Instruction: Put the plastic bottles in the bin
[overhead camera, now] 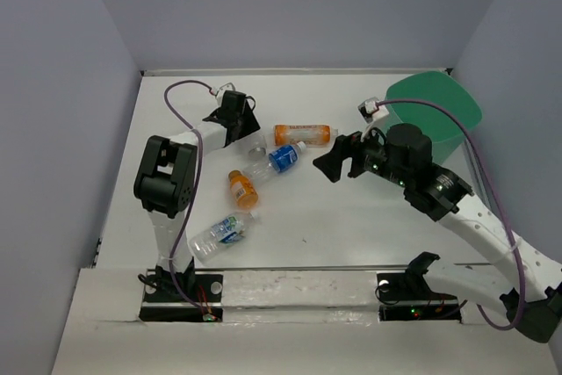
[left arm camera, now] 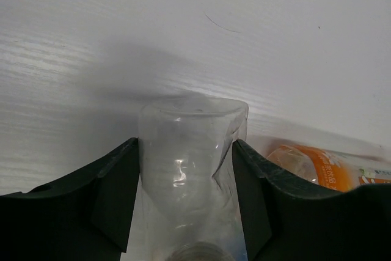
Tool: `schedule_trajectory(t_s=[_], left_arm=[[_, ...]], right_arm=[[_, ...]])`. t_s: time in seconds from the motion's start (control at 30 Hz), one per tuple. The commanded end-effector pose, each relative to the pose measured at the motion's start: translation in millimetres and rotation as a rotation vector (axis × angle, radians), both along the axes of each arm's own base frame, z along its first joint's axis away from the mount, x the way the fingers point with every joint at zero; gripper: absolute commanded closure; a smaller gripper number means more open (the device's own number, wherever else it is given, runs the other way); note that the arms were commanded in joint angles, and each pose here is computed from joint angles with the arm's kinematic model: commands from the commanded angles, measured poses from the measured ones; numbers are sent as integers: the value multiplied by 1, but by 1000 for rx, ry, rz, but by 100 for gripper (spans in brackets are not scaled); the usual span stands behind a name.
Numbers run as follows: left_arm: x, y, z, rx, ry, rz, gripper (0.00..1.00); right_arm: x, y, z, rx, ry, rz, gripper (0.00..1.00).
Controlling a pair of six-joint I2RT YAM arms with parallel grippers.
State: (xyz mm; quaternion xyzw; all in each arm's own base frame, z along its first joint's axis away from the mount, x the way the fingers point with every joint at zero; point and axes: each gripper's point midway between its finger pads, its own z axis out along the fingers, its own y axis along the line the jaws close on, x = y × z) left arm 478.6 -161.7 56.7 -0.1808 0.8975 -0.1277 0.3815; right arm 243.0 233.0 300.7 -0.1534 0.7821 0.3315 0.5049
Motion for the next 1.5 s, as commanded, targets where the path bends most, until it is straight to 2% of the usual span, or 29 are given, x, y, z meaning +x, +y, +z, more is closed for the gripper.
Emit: schedule_trajectory(t_s=[0.0,0.17,0.33,0.37,0.43,0.47,0.53,0.57,0.77,0.8,0.83,0.87,0.93,1.07,1.1,1.2,1.3,1.47], left_arm=[[21,5,44,-19,-118,29,43],[30,11,105,-67,-241,26,51],[21,19,184,-88,-379,5,52],[13,24,213,-99,-434,5,53],[1,35,238,-106,-478,8,53],[-14,42,270,-121,-543,13,53],[-32,54,286,-120,-590,23,53],[-52,61,314,-130,-659,24,53],[-133,97,353,-113,-805,68,53],[-143,99,360,-123,-829,69,53],[-160,101,375,-140,-880,68,53],[-160,101,373,-139,-876,66,53],[-188,103,401,-154,-963,50,52],[-217,104,433,-158,-1046,17,52],[-221,103,436,-161,-1057,9,52],[-233,105,444,-169,-1090,5,52],[-240,97,445,-174,-1098,-48,52],[-246,91,446,-188,-1105,-89,52]], right_arm=[[-10,37,1,-23,-73,125,6],[-36,77,-31,-93,-43,378,11],[-52,110,-64,-212,-37,527,12],[-55,116,-66,-223,-39,544,13],[-66,132,-76,-250,-29,604,15],[-70,138,-79,-260,-29,624,15],[-84,156,-88,-289,-37,686,14],[-87,162,-93,-313,-63,716,14],[-108,200,-118,-414,-160,891,8],[-108,205,-119,-417,-176,912,1],[-109,214,-114,-420,-226,941,0],[-106,219,-114,-425,-240,943,0],[-97,234,-117,-445,-270,959,0],[-88,257,-139,-527,-288,1004,0],[-87,260,-129,-515,-301,1001,0],[-85,271,-148,-558,-282,1053,0],[-94,293,-147,-574,-312,1123,0],[-109,295,-185,-665,-232,1231,0]])
